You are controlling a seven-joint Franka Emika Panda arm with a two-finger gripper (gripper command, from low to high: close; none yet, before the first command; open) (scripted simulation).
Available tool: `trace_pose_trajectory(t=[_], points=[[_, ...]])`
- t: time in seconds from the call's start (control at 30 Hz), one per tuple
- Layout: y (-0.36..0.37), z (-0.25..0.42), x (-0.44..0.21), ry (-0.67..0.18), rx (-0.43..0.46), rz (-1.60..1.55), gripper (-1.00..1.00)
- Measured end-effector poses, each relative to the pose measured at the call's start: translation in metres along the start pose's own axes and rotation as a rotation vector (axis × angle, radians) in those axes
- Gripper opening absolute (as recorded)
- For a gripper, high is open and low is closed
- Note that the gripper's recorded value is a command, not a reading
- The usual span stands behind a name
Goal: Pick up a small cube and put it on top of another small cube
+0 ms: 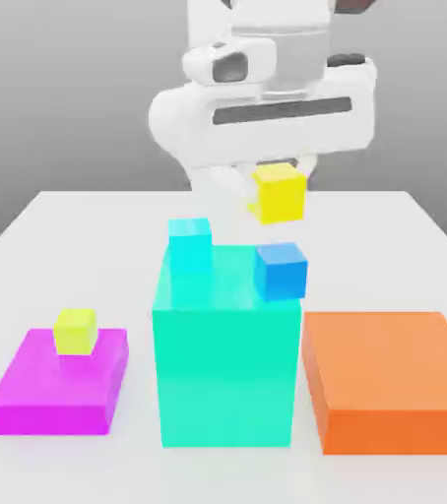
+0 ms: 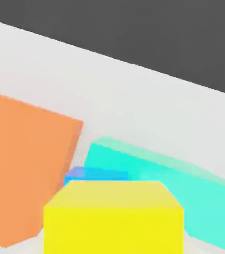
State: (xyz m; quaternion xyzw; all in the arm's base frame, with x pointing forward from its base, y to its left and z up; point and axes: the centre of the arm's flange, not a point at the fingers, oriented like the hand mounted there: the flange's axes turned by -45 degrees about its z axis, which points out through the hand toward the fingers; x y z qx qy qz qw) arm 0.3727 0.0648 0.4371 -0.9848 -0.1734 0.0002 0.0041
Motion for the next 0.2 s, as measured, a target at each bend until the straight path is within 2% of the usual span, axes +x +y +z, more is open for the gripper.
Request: trace_pose_trajectory(t=[0.07, 0.1, 0.2], points=[[-0.001, 0.026, -0.001, 0.000, -0.002, -0.004, -1.00], [-0.002, 0.036, -0.002, 0.000, -0.002, -0.005, 1.00], [-0.002, 0.036, -0.002, 0.000, -0.002, -0.005, 1.00]])
